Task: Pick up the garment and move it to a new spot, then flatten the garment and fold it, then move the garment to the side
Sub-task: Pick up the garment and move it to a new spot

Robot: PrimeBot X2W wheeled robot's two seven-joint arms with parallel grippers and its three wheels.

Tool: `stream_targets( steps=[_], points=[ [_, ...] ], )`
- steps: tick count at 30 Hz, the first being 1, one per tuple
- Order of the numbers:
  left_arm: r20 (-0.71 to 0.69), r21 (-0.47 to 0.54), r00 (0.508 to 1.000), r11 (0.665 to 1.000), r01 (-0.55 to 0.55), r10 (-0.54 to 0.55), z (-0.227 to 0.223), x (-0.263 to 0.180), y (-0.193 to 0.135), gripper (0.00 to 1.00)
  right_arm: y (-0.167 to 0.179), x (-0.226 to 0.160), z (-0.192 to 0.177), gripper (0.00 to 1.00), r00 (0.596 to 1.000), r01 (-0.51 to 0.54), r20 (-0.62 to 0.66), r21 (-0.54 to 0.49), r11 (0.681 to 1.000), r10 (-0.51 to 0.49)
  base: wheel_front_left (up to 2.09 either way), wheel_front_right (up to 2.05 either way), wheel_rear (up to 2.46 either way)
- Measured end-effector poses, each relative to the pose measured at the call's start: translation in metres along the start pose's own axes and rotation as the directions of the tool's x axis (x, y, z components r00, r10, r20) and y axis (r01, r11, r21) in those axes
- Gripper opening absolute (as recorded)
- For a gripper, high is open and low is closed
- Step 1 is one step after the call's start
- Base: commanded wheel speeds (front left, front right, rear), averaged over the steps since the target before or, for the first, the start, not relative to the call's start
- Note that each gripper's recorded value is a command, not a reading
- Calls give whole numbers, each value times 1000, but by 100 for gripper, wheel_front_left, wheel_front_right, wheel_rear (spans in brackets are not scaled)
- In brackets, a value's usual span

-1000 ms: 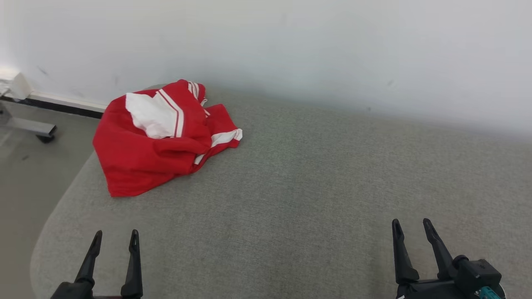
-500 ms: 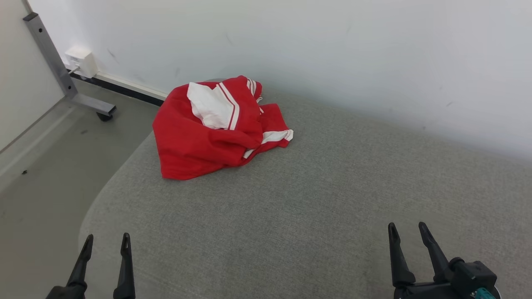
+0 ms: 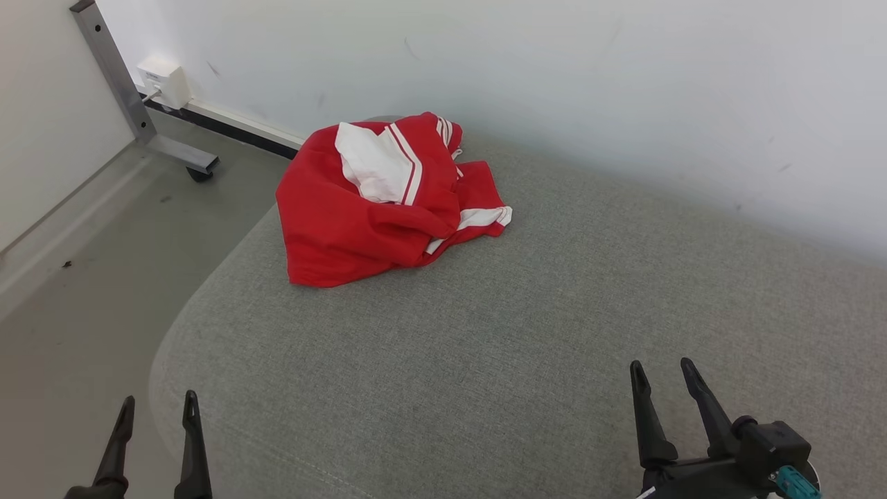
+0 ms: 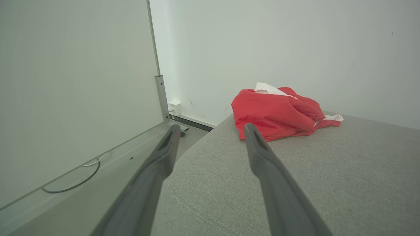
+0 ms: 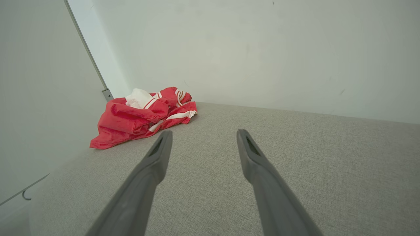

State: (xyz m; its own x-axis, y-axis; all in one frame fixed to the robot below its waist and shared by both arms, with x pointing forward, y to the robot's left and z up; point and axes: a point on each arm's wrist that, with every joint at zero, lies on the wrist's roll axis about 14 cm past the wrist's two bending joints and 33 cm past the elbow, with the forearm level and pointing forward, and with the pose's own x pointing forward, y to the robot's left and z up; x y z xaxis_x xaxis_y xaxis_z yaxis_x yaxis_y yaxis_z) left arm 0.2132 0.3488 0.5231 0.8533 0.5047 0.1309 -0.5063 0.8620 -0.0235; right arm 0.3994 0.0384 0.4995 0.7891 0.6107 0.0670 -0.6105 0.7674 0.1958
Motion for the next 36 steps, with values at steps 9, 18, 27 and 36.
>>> stream_targets(
  steps=[9,18,27,36],
  points=[
    [44,-24,999,1000,-3,4,13,21,-2,100,-12,-4,3,100,999,34,5,-15,999,-34,0,0,0],
    [211,-23,975,996,83,-76,70,100,-30,100,-51,1,19,100,992,121,52,-51,991,-119,0,0,0],
    [270,27,938,976,218,-217,93,189,-94,100,-118,-21,18,100,954,295,67,-69,953,-291,0,0,0],
    [180,74,932,949,307,-315,69,253,-145,100,-167,-56,14,100,897,441,71,-90,893,-436,0,0,0]
  ],
)
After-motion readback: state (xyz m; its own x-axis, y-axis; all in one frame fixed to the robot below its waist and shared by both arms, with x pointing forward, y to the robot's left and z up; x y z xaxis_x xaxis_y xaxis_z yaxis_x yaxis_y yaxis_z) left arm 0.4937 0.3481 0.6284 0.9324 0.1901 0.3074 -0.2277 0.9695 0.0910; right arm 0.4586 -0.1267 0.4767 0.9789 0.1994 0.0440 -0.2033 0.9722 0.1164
